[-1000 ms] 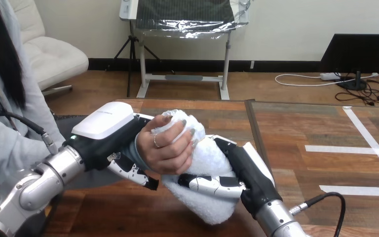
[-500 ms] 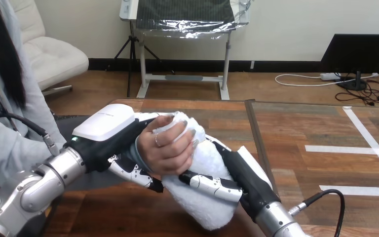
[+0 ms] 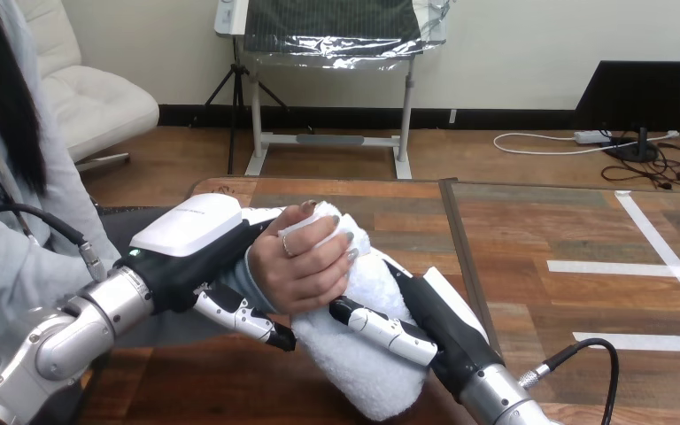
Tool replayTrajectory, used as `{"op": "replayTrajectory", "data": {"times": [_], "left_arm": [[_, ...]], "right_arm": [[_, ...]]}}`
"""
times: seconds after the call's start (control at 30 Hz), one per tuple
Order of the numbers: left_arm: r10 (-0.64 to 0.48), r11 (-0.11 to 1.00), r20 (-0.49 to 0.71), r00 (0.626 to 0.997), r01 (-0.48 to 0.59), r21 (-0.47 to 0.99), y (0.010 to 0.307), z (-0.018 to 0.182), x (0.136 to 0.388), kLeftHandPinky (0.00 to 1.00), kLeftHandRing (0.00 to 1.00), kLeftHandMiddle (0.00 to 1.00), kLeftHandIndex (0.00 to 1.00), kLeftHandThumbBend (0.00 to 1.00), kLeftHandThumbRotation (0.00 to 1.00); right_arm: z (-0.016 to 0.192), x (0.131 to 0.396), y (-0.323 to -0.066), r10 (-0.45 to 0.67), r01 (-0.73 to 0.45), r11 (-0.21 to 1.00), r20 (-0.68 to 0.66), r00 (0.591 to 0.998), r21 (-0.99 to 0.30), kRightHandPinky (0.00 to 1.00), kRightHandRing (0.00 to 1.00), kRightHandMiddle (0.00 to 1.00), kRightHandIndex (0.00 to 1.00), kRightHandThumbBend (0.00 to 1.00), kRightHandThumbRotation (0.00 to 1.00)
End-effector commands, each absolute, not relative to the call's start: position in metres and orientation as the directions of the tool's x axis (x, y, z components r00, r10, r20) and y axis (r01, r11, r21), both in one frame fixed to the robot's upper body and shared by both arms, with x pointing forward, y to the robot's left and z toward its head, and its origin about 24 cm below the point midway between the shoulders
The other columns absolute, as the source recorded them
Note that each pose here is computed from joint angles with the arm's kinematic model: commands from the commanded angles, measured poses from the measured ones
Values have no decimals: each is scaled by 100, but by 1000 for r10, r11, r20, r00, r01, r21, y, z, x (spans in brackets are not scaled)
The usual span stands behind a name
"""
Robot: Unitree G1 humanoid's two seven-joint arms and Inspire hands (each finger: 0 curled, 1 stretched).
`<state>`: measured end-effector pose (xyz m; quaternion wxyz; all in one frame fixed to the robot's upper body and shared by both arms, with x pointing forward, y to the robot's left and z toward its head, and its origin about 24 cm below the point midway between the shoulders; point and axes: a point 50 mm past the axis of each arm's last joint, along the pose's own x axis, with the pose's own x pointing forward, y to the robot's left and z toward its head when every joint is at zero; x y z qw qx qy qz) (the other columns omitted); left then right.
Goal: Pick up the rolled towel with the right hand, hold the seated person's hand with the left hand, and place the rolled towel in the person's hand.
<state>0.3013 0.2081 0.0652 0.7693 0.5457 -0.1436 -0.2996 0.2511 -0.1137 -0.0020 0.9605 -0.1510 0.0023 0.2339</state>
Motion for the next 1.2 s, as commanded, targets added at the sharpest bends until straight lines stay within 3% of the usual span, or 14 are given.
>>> {"op": "replayTrajectory", "data": {"times": [0.0,0.53,1.17], "left_arm": [[-619,251,-60,783,270,930,207,77,304,85,88,89,92,100,45],[-601,245,-113,791,317,916,207,69,301,91,98,99,99,100,47],[-585,284,-96,806,314,906,206,61,293,94,100,100,100,100,50]], "right_arm": [[22,262,-106,477,-448,843,28,878,-298,88,87,85,93,83,76],[21,261,-109,505,-478,827,15,863,-295,88,87,86,93,84,78],[22,259,-113,532,-498,796,5,847,-344,89,88,87,93,86,85]]}}
